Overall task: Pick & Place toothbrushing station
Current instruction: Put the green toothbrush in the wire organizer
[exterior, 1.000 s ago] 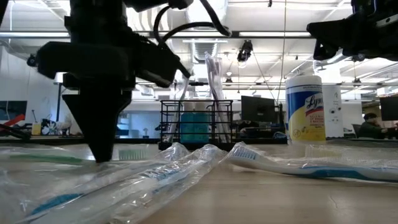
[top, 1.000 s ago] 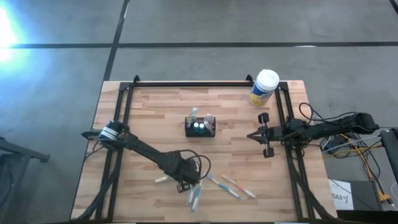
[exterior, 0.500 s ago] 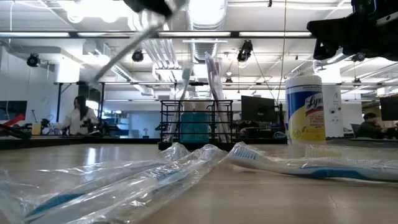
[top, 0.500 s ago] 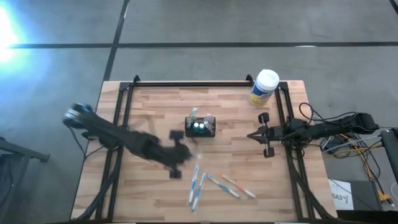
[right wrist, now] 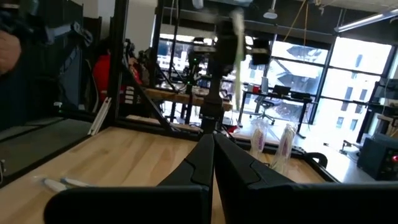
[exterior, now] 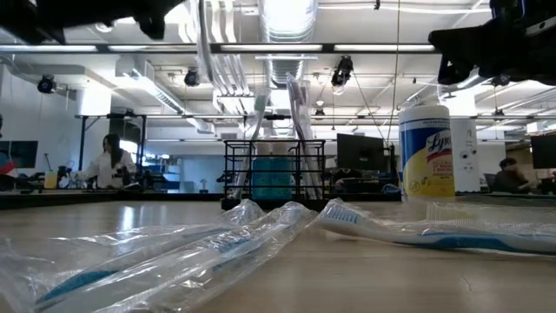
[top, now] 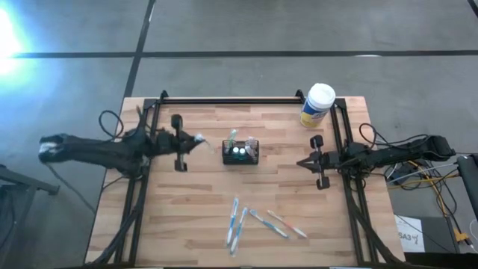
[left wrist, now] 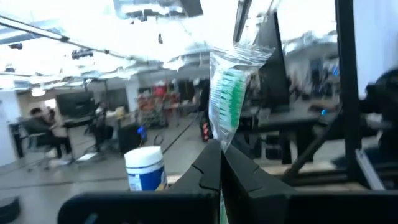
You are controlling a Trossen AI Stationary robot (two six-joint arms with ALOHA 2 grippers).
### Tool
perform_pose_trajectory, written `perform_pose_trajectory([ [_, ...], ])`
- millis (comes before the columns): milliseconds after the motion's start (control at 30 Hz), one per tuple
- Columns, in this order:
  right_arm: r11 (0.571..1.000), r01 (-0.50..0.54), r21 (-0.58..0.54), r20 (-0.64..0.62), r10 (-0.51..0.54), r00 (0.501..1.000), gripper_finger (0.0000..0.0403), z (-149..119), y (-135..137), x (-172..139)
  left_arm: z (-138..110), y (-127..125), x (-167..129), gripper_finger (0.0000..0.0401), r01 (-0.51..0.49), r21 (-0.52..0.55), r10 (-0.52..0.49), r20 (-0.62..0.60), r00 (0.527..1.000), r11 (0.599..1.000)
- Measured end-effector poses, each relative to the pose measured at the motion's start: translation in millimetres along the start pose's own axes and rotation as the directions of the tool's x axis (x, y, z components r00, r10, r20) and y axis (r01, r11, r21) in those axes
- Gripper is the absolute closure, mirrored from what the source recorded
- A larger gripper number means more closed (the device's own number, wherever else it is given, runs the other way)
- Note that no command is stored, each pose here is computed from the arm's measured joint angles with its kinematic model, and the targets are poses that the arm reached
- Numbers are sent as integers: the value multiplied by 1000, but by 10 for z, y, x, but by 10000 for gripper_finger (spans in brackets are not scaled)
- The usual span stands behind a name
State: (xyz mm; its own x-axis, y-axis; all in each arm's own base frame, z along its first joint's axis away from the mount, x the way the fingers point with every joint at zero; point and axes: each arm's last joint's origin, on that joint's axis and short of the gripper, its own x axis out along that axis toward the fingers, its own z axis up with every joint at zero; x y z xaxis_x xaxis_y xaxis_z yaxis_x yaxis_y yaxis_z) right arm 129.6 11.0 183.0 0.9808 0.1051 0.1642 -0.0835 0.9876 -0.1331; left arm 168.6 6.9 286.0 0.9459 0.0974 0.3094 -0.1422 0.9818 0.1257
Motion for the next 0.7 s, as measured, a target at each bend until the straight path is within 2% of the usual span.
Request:
perform_pose_trajectory([
  [133,999,-2,-42,-11,2,1000,394,-11,2,0,-143,345,-16,400,-10,-72,14,46,999,997],
  [267,993,7,-116,-4,-7,1000,394,-3,-3,0,-300,608,83,400,-47,-99,42,-45,998,994],
  [367,984,38,-172,-3,-39,999,394,0,-12,-1,-338,678,239,401,-2,-107,-6,-71,997,994],
  [500,969,115,-221,40,-109,993,394,48,-37,-3,-448,696,484,401,127,-154,-148,-129,981,980],
  [700,956,155,-247,124,-128,984,394,130,-50,-12,-564,739,732,401,141,-159,-168,-169,971,977],
])
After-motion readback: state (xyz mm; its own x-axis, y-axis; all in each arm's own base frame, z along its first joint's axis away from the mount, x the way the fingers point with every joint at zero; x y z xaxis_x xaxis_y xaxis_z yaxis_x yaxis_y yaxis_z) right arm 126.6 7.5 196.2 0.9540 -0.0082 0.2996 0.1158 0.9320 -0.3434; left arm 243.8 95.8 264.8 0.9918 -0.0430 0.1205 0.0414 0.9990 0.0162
